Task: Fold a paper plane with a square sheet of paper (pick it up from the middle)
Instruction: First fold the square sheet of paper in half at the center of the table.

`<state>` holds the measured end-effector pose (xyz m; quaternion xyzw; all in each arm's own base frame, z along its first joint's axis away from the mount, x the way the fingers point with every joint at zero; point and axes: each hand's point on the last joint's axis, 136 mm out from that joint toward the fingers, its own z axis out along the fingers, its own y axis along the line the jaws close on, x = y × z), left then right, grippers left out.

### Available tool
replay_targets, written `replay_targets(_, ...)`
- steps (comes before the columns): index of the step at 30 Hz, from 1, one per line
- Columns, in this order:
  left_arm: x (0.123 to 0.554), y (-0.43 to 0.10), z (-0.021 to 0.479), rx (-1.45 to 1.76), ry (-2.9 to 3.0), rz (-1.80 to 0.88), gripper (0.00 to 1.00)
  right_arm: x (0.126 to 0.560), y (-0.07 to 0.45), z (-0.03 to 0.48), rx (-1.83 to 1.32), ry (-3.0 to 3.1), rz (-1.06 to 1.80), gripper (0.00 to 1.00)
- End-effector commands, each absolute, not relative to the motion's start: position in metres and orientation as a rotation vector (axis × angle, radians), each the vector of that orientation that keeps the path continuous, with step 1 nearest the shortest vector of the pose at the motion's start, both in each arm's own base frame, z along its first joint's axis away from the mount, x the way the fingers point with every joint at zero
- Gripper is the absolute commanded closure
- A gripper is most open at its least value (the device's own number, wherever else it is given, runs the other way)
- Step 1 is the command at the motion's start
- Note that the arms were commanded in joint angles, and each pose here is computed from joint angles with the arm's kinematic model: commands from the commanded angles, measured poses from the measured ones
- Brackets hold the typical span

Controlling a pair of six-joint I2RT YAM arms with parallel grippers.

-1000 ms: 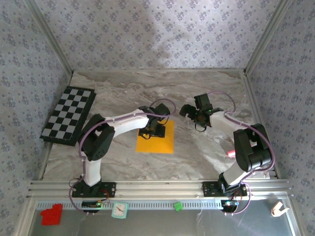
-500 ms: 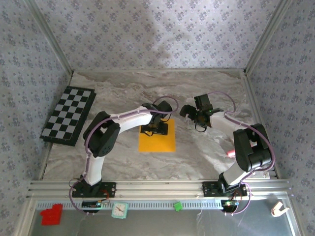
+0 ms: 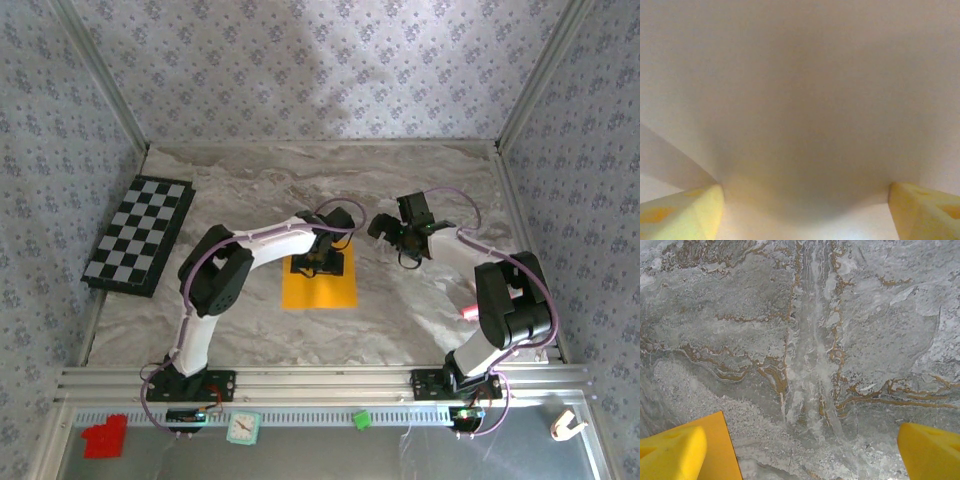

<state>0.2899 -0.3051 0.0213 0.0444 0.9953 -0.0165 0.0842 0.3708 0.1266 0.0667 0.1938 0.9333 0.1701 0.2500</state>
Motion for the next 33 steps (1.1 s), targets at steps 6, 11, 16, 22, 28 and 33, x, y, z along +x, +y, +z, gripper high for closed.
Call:
replay_targets(6,0.275,-0.288,0.002,0.101,3.026,0.029,0.28,0.367,0.123,0.071,0.549,2.531,0.470,0.01)
replay_targets(11,0.286,-0.300,0.037,0.099,2.947,-0.169,0.43,0.369,0.123,0.076,0.554,2.514,0.486,0.01)
replay_targets(16,0.300,-0.320,0.090,0.106,2.811,-0.569,0.59,0.372,0.125,0.087,0.562,2.465,0.549,0.01)
replay_targets(22,0.311,-0.335,0.140,0.111,2.614,-1.075,0.64,0.377,0.144,0.112,0.469,2.359,0.757,0.03)
replay_targets(28,0.322,-0.331,0.120,0.028,2.594,-1.254,0.68,0.373,0.185,0.123,0.294,2.334,1.035,0.13)
replay_targets(33,0.324,-0.321,0.088,-0.011,2.643,-1.235,0.70,0.362,0.207,0.111,0.229,2.380,1.133,0.25)
